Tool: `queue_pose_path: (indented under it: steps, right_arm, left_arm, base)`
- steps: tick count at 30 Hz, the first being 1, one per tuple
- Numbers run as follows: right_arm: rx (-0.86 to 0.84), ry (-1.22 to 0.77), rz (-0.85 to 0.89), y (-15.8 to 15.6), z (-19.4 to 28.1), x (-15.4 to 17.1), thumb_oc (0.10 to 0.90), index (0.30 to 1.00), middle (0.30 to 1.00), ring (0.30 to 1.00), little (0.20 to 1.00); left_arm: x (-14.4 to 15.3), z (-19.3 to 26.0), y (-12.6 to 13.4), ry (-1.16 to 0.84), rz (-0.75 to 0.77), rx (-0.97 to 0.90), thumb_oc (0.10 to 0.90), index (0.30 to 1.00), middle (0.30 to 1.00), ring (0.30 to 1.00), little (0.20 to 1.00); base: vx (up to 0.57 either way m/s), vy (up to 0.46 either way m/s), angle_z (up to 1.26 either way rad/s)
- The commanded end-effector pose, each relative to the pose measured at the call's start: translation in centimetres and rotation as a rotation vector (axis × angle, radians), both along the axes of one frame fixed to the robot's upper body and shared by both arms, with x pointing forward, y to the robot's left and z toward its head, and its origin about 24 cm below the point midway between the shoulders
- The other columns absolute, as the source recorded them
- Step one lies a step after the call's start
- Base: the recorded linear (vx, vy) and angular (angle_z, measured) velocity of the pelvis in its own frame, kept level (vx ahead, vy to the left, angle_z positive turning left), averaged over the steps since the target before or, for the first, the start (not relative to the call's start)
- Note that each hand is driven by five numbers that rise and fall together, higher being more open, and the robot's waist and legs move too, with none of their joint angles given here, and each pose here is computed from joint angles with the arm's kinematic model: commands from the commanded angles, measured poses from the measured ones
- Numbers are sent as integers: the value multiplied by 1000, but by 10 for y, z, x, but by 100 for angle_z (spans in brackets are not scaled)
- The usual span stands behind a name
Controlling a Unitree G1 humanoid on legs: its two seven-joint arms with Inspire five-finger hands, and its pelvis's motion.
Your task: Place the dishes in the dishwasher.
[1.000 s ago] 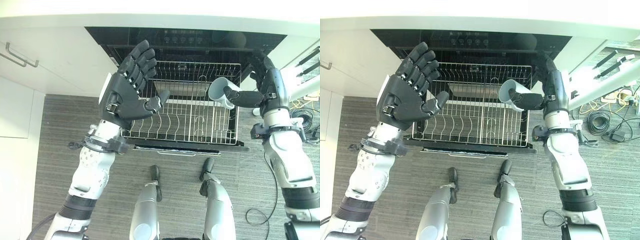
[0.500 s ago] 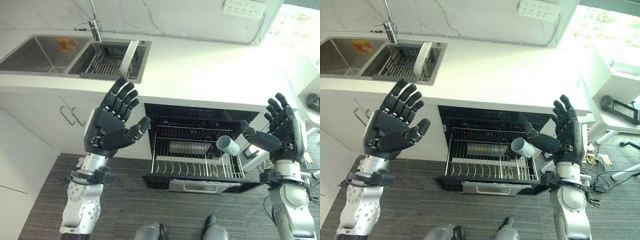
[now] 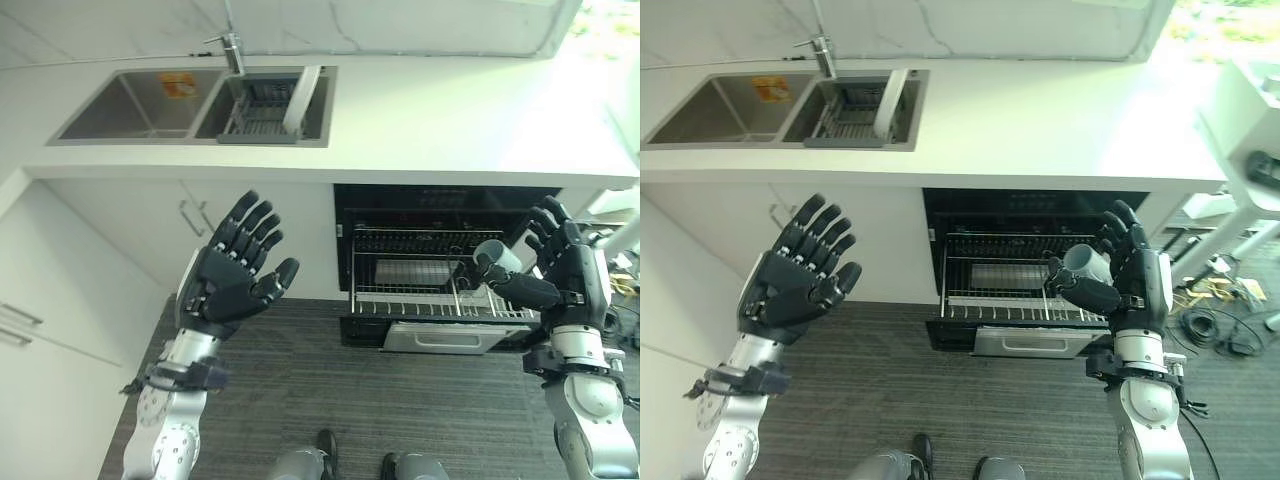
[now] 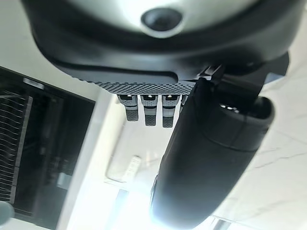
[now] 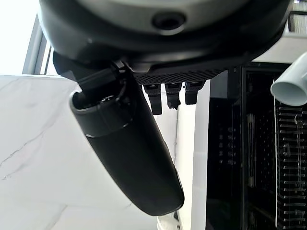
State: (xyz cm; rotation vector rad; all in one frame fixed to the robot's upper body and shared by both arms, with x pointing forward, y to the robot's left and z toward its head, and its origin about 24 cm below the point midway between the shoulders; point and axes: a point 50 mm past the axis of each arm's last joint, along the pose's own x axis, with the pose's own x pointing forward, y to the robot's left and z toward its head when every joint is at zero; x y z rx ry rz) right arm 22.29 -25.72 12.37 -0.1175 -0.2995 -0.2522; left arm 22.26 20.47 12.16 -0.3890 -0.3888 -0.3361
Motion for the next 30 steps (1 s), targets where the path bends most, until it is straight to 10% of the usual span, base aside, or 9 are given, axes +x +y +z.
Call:
queue_pose_path:
  steps: [1,30]
  right_arm:
    - [-76,-342,72,8,72,1,800,900,900,900,900]
    - [-50,-364,38,7,66,-1,800,900,900,900,900]
  left_arm:
    - [-6,48,0,-273,-10,-19,800,900,900,900,900]
    - [2,62,-4,-355,-53,118,800,900,900,900,900]
  base:
    - [58,170,-13]
    - [94,199,-10]
